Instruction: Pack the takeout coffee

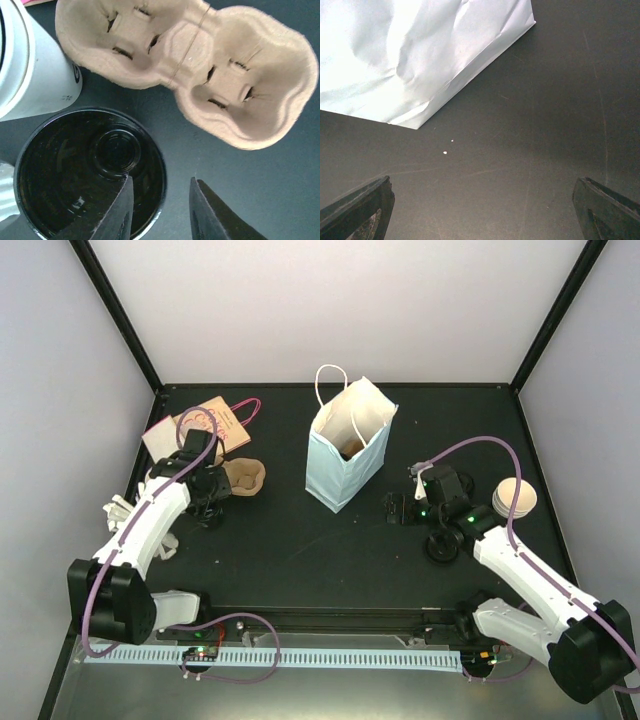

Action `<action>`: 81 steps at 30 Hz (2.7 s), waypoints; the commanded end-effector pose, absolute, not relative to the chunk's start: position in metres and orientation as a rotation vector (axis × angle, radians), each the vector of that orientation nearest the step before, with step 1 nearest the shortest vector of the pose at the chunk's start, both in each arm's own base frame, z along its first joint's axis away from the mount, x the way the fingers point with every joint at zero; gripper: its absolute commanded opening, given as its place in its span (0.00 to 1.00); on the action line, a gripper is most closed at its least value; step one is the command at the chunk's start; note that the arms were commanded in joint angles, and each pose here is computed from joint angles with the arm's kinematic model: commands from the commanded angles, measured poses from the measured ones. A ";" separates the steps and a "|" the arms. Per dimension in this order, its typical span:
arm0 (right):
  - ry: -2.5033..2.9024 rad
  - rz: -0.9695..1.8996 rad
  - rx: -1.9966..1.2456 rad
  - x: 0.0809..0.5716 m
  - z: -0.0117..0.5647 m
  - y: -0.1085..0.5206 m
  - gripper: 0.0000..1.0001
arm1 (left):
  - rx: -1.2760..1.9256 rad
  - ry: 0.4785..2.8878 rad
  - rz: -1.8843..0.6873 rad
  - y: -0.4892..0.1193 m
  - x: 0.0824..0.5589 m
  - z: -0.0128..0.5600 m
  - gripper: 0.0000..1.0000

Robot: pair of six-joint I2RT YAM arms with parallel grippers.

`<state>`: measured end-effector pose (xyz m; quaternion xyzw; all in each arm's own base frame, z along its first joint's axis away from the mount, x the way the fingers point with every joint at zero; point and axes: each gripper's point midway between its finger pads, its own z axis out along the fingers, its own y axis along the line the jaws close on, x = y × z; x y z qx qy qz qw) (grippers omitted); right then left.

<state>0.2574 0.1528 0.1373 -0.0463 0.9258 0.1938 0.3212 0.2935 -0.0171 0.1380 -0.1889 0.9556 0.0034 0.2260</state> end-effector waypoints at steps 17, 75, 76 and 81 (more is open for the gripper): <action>2.399 0.533 -0.112 0.258 0.146 0.153 1.00 | -0.514 2.697 -0.052 -0.017 0.295 0.114 0.24; 2.408 0.555 -0.128 0.257 0.141 0.157 1.00 | -0.407 2.742 -0.043 -0.026 0.281 0.122 0.02; 2.407 0.558 -0.128 0.257 0.141 0.157 1.00 | -0.408 2.742 -0.041 -0.026 0.281 0.121 0.02; 2.404 0.558 -0.132 0.257 0.143 0.158 1.00 | -0.406 2.745 -0.043 -0.026 0.281 0.119 0.03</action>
